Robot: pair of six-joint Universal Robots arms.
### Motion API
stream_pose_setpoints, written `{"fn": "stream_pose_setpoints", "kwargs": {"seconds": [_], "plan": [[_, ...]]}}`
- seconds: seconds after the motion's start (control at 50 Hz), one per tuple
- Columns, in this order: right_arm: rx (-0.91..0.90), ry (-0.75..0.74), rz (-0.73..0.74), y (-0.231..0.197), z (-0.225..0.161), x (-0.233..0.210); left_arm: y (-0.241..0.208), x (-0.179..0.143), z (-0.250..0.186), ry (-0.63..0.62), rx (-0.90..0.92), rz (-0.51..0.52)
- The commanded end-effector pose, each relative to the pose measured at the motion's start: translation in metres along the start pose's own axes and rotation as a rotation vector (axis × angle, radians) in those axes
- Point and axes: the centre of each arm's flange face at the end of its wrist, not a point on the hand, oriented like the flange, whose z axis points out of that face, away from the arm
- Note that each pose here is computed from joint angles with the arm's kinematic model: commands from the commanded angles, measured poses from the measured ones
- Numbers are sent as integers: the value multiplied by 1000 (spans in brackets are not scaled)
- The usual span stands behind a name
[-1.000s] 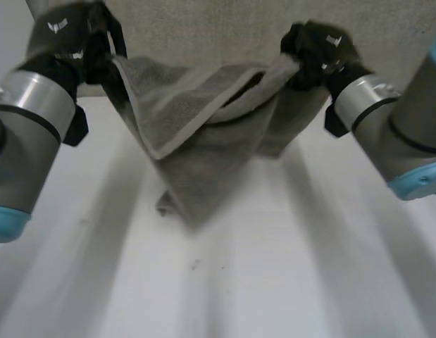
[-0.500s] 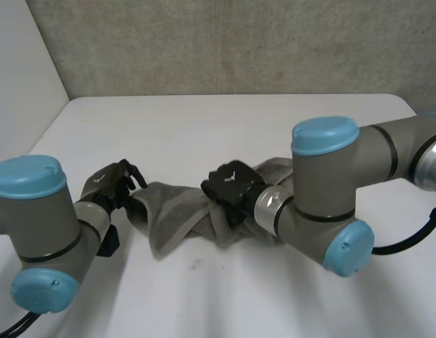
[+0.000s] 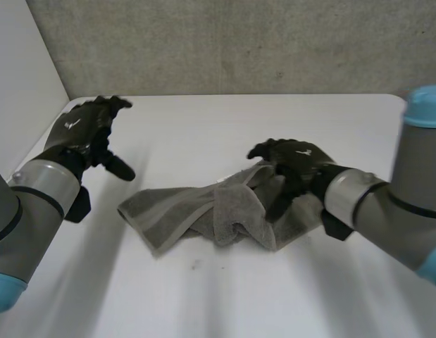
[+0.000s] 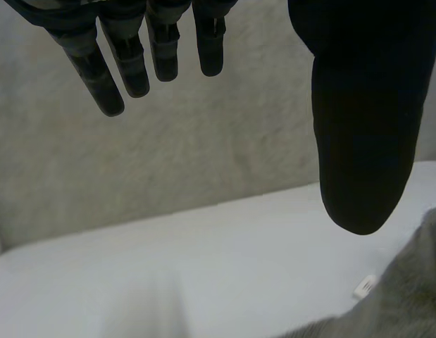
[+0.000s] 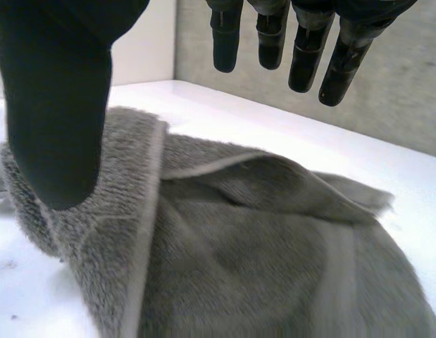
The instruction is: Fold the laundry
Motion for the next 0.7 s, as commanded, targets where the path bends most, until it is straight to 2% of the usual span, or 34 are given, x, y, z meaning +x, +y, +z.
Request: {"fn": "stream_pose_setpoints", "kwargs": {"seconds": [0.02, 0.04, 0.16, 0.3, 0.38, 0.56, 0.7], "plan": [[-8, 49, 49, 7, -21, 29, 9, 33, 17, 264, -38, 16], [1, 54, 53, 6, -25, 33, 12, 39, 23, 315, -51, 19], [36, 88, 61, 5, -34, 48, 23, 50, 43, 421, -74, 49], [26, 141, 21, 13, -38, 63, 47, 69, 59, 538, -84, 195], [4, 156, -9, 19, -40, 68, 59, 75, 58, 573, -108, 241], [-49, 175, -21, 35, -42, 73, 104, 84, 43, 668, -283, 350], [-58, 172, -20, 40, -39, 74, 112, 94, 31, 722, -287, 462]]}}
